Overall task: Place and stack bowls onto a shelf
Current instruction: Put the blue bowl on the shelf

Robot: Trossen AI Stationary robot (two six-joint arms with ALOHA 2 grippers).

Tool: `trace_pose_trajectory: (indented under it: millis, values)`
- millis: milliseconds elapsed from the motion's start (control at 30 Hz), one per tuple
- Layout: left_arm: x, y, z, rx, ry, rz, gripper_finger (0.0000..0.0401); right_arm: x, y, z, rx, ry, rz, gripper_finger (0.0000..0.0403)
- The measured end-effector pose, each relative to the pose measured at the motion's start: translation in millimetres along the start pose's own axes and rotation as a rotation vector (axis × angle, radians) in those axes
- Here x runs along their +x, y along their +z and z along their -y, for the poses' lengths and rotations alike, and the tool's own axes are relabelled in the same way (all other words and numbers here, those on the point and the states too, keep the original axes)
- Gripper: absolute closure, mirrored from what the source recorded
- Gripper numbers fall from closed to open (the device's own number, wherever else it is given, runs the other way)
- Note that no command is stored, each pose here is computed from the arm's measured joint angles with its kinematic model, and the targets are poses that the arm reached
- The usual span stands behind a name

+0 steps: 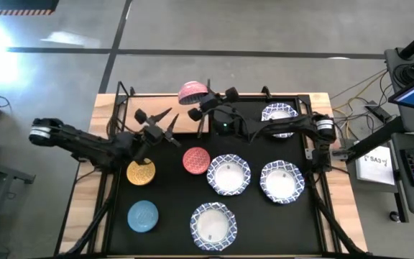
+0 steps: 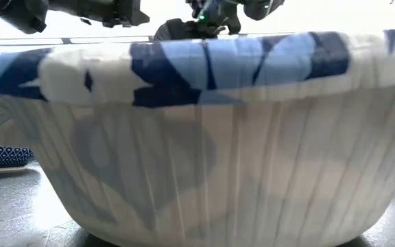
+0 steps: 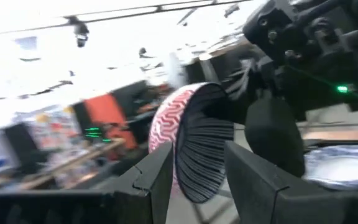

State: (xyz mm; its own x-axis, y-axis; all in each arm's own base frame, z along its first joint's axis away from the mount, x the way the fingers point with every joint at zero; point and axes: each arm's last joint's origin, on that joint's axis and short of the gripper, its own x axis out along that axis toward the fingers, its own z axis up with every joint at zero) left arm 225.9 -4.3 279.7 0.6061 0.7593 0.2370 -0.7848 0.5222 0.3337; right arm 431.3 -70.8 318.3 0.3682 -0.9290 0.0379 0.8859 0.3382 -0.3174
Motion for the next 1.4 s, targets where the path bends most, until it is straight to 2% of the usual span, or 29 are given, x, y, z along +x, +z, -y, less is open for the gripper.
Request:
trace_pose_trajectory:
  millis: [300, 500, 733, 900, 1100, 1267, 1400]
  values:
    - [3.3, -3.7, 12.9, 0.083, 0.164, 0.003, 0.0278, 1.3, 11.3, -17.7, 0.02, 0.059, 0.041, 0.039]
    - [14.2, 4.4, 26.3, 0.18, 0.189, -0.013, 0.0295, -8.3, 14.7, -22.8, 0.035, 0.1, 0.057, 0.039]
    - [25.7, 14.9, 38.1, 0.288, 0.234, -0.095, 0.0317, -14.5, 15.9, -23.3, -0.007, 0.061, 0.039, 0.039]
    - [20.7, 13.2, 40.8, 0.276, 0.211, -0.081, 0.0323, -15.8, 15.2, -23.4, -0.064, 0.029, 0.023, 0.039]
    - [17.8, 13.3, 35.1, 0.272, 0.21, -0.075, 0.0323, -16.4, 14.9, -23.8, -0.067, 0.023, 0.019, 0.039]
    - [16.8, 16.8, 29.2, 0.266, 0.22, -0.073, 0.0323, -16.2, 14.0, -22.2, -0.078, -0.032, -0.009, 0.039]
    - [16.0, 18.2, 26.1, 0.257, 0.225, -0.073, 0.0323, -17.6, 13.9, -23.3, -0.083, -0.02, -0.006, 0.039]
